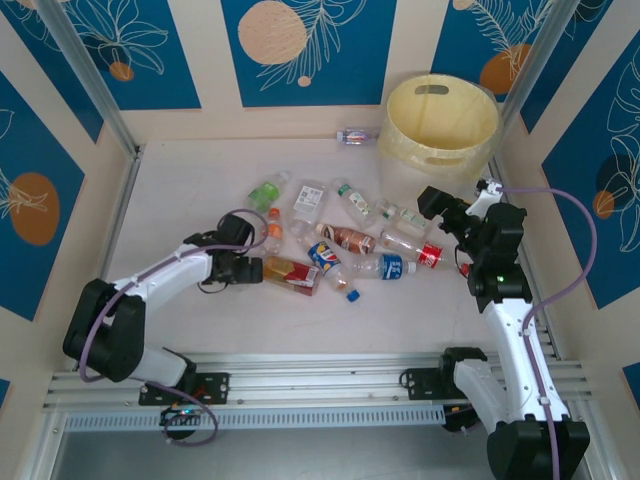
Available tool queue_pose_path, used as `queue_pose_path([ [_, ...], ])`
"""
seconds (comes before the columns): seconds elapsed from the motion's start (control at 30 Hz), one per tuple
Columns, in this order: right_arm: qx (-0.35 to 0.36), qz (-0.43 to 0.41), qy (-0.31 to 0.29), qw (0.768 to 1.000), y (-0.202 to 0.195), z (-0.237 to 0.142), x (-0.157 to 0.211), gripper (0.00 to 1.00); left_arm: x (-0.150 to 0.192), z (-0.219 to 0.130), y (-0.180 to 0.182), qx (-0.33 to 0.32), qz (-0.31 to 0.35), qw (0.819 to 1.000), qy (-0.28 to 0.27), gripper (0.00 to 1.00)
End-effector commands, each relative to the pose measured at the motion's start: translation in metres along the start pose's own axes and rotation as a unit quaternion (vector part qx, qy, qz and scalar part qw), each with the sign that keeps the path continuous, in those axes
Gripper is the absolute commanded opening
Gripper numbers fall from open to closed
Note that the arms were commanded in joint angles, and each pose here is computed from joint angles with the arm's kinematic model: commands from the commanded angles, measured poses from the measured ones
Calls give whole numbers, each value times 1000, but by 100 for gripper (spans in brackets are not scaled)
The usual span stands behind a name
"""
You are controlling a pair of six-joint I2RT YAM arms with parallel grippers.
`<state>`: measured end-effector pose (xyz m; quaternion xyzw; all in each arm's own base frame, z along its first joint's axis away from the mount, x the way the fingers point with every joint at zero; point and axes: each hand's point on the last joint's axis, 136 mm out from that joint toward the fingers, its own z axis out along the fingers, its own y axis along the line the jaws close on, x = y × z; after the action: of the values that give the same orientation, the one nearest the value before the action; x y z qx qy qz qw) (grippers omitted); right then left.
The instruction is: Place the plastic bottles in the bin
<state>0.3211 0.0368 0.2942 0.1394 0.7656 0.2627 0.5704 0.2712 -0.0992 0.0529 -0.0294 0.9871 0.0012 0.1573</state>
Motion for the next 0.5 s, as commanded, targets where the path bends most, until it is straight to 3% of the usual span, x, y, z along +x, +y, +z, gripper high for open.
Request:
queue_pose_path([
  [0.0, 4, -9, -12, 1000, 3, -1, -8, 100, 0, 10, 6, 2, -29, 1000, 3, 95],
  [0.13, 0, -5, -2, 1000, 4, 4, -6, 99, -10, 22, 3, 16, -53, 998, -14, 95],
  [0.47, -2, -5, 6, 1000, 7, 10, -6, 100, -5, 28, 10, 22, -68, 997, -33, 78],
])
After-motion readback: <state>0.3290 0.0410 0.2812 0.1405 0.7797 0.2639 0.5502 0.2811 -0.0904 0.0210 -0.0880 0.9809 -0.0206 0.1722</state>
